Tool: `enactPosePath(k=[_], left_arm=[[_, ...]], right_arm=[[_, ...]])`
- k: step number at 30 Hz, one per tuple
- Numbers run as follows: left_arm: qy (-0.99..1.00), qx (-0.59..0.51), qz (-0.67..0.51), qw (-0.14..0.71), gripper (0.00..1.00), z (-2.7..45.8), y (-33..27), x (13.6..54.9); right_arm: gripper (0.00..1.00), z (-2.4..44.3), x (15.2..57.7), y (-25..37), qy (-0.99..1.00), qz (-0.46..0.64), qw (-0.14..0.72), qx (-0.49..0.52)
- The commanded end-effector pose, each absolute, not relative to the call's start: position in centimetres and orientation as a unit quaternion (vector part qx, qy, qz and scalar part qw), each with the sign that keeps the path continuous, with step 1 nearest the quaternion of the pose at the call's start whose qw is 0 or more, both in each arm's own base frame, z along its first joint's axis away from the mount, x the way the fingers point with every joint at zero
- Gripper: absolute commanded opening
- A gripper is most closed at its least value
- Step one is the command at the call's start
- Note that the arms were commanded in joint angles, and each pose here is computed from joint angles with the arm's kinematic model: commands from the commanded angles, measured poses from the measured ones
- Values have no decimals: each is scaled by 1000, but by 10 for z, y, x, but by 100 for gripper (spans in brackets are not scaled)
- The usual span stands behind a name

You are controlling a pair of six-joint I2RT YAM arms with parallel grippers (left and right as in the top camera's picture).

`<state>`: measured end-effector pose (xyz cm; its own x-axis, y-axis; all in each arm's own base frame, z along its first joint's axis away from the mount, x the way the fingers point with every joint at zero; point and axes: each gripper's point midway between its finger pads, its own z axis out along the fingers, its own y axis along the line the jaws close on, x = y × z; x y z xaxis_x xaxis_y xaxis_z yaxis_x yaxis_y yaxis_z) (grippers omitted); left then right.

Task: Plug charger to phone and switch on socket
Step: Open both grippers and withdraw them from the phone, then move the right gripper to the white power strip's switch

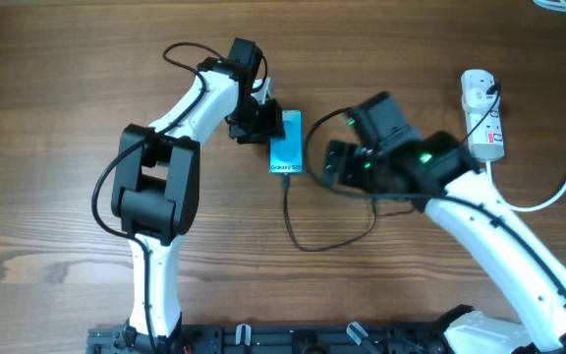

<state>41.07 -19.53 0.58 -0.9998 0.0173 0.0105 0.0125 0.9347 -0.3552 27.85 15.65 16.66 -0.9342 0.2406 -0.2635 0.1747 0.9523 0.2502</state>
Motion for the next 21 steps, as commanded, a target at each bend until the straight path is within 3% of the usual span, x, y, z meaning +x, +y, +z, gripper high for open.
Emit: enactPosePath(k=[1,3,8,10,16,21], left_arm=[[-994,10,108,14,66,-8,-160,407],[-993,18,114,-9,100,23,-153,415],[-974,72,75,-200,100,161,-114,441],[-965,72,83,-238,100,196,-111,436],[-964,72,84,-243,100,202,-111,434],[-964,72,84,-243,100,202,-111,434]], right_arm=[[100,163,294,108,978,77,151,125],[100,161,304,73,974,66,149,159],[100,176,342,-36,958,66,122,250],[100,181,371,-97,937,35,155,312],[100,146,388,-198,881,-36,188,432],[100,110,405,-216,880,-42,186,435]])
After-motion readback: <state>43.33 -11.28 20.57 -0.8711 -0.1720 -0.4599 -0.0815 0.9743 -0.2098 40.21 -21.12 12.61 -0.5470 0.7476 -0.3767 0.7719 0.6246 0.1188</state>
